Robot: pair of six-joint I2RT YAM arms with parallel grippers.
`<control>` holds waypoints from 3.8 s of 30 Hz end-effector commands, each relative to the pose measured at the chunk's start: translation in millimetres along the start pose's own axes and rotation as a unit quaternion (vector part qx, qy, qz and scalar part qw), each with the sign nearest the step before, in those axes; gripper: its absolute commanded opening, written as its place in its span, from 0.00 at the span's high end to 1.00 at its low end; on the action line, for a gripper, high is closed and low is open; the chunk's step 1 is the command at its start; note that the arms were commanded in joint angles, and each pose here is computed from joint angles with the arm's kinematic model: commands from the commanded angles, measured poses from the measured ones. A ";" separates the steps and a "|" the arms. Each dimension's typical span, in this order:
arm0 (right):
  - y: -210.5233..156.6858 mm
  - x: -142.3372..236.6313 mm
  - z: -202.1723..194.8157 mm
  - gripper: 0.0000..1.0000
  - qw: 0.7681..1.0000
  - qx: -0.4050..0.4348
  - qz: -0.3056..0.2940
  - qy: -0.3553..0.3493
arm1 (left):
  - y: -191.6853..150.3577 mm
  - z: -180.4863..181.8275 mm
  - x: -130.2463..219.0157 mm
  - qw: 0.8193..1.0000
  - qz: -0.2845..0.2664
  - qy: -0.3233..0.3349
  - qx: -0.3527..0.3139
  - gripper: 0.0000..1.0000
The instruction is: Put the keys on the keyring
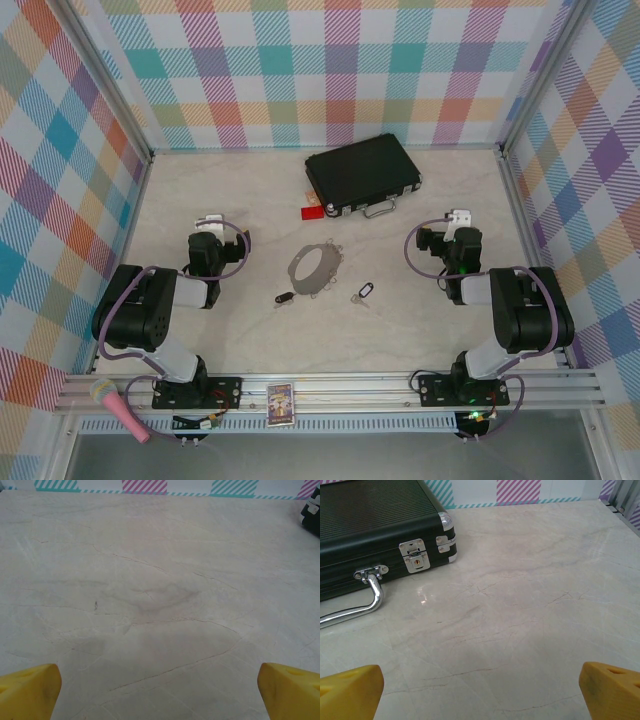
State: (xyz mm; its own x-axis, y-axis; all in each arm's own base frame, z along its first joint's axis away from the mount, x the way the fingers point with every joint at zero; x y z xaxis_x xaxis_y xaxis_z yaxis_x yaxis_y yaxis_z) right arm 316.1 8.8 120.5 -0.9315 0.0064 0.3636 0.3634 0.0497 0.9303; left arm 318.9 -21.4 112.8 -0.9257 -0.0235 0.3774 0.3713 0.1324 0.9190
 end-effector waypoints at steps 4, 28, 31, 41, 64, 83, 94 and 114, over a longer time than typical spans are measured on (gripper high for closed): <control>2.4 4.1 0.2 0.01 1.000 -0.007 -0.006 -0.001 | 2.3 3.2 2.8 1.000 0.000 -0.003 0.000 0.00; 100.7 105.9 1.0 0.01 0.966 -0.243 -0.075 0.053 | 100.6 0.9 82.2 0.962 0.040 0.061 0.262 0.02; 103.4 107.5 12.0 0.01 0.961 -0.245 -0.049 0.117 | 87.1 -18.4 93.1 0.961 0.050 -0.011 0.272 0.04; 92.8 107.0 59.0 0.01 0.934 -0.255 0.025 0.249 | 22.5 -92.9 118.6 0.975 0.134 -0.104 0.141 0.18; 66.8 104.4 78.1 0.01 0.935 -0.250 0.067 0.241 | -58.3 -225.6 141.5 0.967 0.249 -0.061 -0.014 0.67; 67.5 106.7 78.5 0.01 0.932 -0.256 0.066 0.248 | -91.0 -238.7 122.3 0.954 0.277 0.026 -0.112 0.81; 69.7 103.6 86.5 0.01 0.924 -0.242 0.086 0.283 | -81.8 -234.1 127.0 0.956 0.267 0.027 -0.118 1.00; 133.0 115.9 140.4 0.05 0.911 -0.097 0.093 0.389 | 67.0 -235.8 152.8 0.960 0.138 -0.186 -0.156 1.00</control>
State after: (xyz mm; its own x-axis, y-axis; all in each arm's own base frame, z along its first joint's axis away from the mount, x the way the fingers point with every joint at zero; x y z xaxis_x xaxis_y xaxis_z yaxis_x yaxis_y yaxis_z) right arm 259.3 153.5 267.5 -0.6143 -0.6791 0.4018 0.6232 -0.1051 0.7750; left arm 214.0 -250.8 231.6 -0.7012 0.2665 0.6613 0.6362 -0.1847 0.7490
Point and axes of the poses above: each hand's point on the last joint's axis, 136 mm out from that joint toward the fingers, its own x axis back along the fingers, its own z axis along the line the jaws close on, y = z × x, the point moved 9 cm from there along x, back along the fingers, and after that the axes turned 5 degrees about x, right-handed, at the moved point
